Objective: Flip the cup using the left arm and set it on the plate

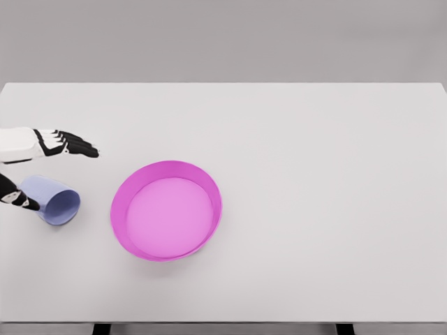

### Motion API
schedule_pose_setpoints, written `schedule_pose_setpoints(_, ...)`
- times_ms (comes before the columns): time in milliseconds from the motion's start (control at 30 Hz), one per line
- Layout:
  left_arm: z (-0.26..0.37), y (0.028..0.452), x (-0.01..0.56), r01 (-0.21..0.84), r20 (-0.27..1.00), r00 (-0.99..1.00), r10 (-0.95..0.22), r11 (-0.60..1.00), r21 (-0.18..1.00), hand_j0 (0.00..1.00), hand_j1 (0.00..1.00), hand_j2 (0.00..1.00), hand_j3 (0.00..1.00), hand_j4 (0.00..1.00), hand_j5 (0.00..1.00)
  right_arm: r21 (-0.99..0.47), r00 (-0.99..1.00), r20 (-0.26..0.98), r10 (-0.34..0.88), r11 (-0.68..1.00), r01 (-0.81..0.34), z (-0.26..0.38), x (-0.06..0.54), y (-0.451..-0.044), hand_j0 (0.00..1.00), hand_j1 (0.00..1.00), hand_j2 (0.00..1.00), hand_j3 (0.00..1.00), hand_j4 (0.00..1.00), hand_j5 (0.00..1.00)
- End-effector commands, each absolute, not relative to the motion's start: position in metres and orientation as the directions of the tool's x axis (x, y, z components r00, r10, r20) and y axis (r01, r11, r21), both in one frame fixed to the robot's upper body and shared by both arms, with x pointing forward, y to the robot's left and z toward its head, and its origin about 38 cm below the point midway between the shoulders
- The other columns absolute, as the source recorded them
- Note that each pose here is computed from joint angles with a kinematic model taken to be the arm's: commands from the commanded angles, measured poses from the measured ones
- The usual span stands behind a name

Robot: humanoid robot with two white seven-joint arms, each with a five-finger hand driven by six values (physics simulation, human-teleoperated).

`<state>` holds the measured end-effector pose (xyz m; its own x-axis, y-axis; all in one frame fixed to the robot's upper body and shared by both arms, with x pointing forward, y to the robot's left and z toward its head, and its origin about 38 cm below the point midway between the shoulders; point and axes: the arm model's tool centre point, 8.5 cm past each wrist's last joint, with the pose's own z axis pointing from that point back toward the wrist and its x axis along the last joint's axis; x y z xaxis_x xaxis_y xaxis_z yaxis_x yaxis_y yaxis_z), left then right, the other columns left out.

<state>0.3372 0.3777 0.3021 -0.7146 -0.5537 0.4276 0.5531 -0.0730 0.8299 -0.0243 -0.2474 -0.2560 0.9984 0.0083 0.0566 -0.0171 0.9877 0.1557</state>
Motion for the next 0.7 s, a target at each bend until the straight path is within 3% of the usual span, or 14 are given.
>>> schedule_pose_setpoints(0, 0.302, 0.395, 0.341, 0.564, 0.423, -0.679, -0.6, -0.058, 0.824, 1.0, 1.0, 1.0, 1.0, 1.0, 1.0, 0.156, 0.998, 0.057, 0.01, 0.988, -0.018, -0.256, -0.024, -0.247, 1.0, 1.0, 1.0, 1.0, 1.0, 1.0)
schedule_pose_setpoints(233, 0.245, 0.432, 0.358, 0.628, 0.429, -0.562, -0.707, -0.028, 0.778, 1.0, 1.0, 1.0, 1.0, 1.0, 1.0, 0.156, 0.998, 0.057, 0.01, 0.988, -0.018, -0.256, -0.024, -0.247, 1.0, 1.0, 1.0, 1.0, 1.0, 1.0)
schedule_pose_setpoints(667, 0.21, 0.421, 0.359, 0.664, 0.45, -0.555, -0.7, -0.047, 0.746, 1.0, 1.0, 1.0, 1.0, 1.0, 1.0, 0.156, 0.998, 0.057, 0.008, 0.988, -0.017, -0.256, -0.024, -0.247, 1.0, 1.0, 1.0, 1.0, 1.0, 1.0)
